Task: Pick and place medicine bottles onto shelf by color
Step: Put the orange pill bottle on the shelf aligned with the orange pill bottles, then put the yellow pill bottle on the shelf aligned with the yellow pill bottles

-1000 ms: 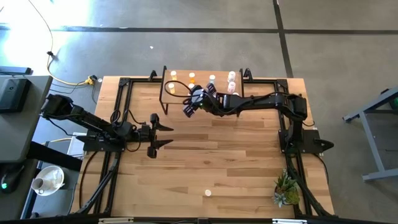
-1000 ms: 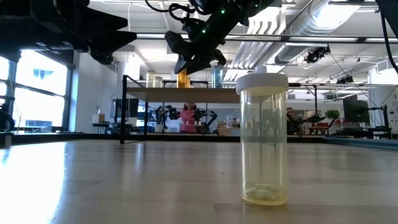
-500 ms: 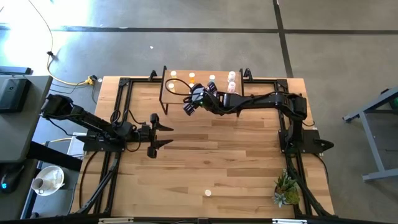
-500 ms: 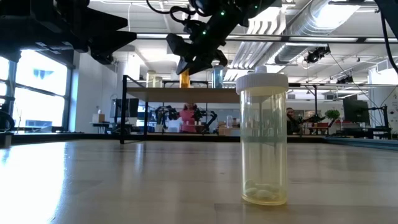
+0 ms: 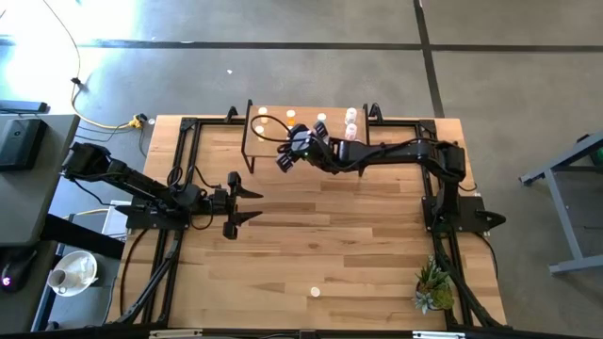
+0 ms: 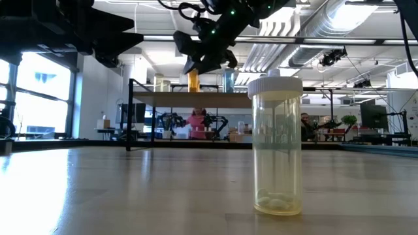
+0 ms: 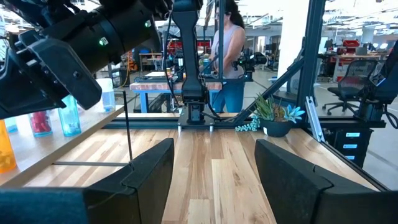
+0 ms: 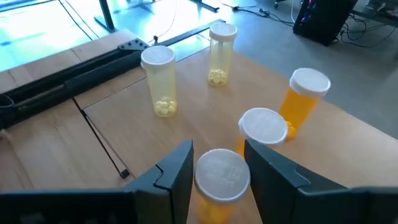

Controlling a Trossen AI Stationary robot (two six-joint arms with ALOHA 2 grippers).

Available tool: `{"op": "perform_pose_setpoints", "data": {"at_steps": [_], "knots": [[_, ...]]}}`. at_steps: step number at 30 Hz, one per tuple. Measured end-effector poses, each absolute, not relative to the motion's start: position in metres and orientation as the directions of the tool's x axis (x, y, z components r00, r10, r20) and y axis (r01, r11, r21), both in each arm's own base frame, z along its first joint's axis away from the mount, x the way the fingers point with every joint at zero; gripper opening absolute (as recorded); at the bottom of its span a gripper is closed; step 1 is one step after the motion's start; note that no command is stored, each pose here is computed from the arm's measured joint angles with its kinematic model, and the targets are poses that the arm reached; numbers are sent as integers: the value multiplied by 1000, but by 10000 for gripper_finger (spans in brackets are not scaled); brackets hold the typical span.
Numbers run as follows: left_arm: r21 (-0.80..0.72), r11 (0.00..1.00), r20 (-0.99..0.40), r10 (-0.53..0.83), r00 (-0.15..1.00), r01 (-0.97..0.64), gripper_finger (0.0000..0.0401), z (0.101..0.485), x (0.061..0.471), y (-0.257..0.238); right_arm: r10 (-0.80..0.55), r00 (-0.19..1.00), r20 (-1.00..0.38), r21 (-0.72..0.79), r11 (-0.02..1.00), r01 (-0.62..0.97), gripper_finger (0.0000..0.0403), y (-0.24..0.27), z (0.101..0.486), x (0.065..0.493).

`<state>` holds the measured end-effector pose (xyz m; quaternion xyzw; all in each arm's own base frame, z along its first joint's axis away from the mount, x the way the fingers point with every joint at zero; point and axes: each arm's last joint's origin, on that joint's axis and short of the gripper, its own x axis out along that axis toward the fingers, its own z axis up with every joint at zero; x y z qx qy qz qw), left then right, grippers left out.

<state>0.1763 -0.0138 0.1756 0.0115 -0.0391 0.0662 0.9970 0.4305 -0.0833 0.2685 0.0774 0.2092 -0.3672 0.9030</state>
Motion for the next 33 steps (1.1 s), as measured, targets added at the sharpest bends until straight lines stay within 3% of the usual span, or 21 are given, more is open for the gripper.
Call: {"op": "perform_pose_setpoints", "data": {"at_steps": [22,33], "knots": [[20,991,70,131,989,-133,216,175,176,-14,-597,699,-395,-39,771,636,136,-59,292,424],[27,991,42,128,991,-129,216,172,177,-14,-390,785,-481,-43,905,423,136,4,327,392]]}}
